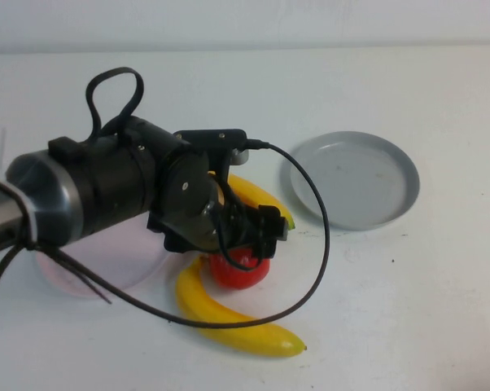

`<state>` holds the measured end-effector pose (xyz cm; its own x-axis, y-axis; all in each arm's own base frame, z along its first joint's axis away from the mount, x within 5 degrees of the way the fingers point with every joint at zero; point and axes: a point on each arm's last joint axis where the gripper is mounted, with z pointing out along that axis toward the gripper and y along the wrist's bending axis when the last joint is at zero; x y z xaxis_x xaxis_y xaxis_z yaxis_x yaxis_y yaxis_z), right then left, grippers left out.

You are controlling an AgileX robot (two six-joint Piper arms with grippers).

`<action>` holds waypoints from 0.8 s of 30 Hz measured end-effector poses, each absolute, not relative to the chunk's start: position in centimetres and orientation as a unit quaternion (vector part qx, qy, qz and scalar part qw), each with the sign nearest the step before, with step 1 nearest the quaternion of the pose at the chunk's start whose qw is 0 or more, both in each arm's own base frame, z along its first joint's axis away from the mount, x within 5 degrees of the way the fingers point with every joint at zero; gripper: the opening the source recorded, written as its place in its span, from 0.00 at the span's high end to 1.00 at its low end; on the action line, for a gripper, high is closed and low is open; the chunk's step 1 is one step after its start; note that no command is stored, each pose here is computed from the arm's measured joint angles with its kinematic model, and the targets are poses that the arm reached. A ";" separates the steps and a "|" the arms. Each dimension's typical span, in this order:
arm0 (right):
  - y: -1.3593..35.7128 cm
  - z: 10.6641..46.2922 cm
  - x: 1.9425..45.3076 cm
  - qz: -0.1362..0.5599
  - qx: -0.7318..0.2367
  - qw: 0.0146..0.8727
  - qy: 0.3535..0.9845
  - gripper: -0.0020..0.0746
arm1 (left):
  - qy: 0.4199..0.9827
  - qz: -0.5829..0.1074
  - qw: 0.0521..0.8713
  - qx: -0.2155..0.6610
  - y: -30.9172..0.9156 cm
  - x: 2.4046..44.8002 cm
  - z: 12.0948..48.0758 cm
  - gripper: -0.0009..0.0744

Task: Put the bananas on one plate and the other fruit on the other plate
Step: Put one type of fruit in the left plate

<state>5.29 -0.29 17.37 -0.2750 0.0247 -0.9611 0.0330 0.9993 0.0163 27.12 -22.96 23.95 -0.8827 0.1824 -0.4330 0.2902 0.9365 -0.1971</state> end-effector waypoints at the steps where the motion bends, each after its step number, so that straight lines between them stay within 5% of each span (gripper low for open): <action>1: -0.3 17.4 5.3 -0.003 0.018 0.602 0.798 0.99 | 0.963 -0.128 0.205 0.121 -23.1 27.3 24.0 0.13; 24: -0.3 17.4 5.3 -0.003 0.018 0.602 0.798 0.99 | 0.973 -0.104 0.151 0.140 -26.0 28.1 21.3 0.12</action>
<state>5.29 -0.29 17.37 -0.2750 0.0247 -0.9611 0.0330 0.9993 0.0163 28.14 -26.02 21.29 -0.9154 0.2410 -0.3223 0.3037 0.9393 -0.1600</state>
